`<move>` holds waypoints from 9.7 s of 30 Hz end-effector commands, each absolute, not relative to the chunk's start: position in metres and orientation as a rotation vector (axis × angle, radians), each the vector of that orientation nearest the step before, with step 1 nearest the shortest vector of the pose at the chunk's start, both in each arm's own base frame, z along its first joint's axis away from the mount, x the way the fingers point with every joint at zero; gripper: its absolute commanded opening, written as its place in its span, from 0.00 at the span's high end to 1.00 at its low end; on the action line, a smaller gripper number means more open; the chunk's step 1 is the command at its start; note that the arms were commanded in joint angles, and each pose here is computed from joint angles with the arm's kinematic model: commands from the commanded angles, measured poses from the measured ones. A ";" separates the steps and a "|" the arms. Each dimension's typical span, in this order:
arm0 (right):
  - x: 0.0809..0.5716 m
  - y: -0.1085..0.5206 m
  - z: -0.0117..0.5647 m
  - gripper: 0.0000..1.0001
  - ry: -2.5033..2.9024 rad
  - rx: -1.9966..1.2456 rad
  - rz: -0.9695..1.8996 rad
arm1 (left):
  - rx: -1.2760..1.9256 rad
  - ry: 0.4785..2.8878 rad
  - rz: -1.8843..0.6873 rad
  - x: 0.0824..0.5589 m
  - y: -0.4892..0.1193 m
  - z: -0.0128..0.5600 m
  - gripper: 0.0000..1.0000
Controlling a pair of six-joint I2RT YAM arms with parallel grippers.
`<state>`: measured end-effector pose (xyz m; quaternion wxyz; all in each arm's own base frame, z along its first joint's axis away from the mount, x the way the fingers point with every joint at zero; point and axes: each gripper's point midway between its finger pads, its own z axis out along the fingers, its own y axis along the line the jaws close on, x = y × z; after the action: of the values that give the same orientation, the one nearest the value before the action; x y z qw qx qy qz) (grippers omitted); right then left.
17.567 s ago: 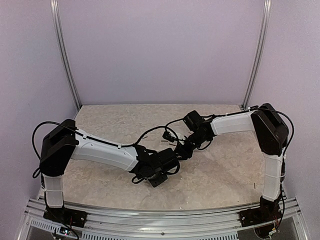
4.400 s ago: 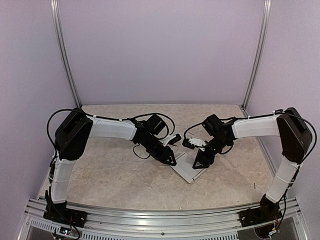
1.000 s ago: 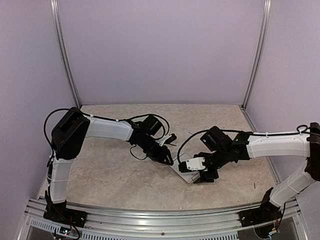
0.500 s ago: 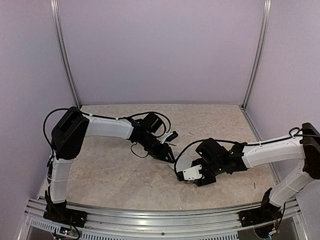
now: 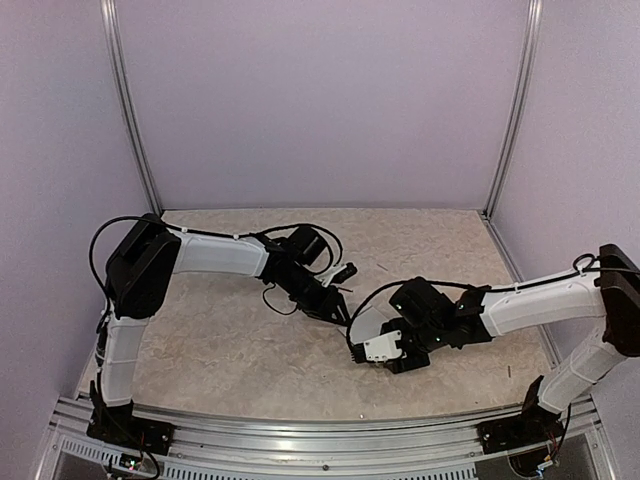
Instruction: Fold the paper box
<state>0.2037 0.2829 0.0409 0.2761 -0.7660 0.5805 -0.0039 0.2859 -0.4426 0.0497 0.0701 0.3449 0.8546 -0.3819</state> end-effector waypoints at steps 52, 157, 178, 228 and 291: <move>0.215 0.284 0.043 0.55 1.588 -1.981 -0.079 | 1.003 2.525 -1.312 0.298 -0.455 0.030 0.68; 0.237 0.299 0.059 0.58 1.633 -1.756 -0.208 | 1.000 2.485 -1.334 0.309 -0.460 0.044 0.69; 0.208 0.246 0.069 0.29 1.685 -1.925 -0.077 | 0.942 2.313 -1.078 0.361 -0.442 0.105 0.65; 0.287 0.255 0.019 0.53 2.421 -1.395 0.769 | 1.244 2.452 -0.825 0.262 -0.447 0.043 0.82; 0.268 0.246 -0.022 0.55 2.559 -1.430 0.835 | 1.198 2.448 -0.822 0.277 -0.461 0.009 0.85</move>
<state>0.2895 0.2677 0.0290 0.1227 -0.4683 0.8145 0.3196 0.2635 -0.4504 0.0345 0.1157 0.4187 0.8501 -0.2976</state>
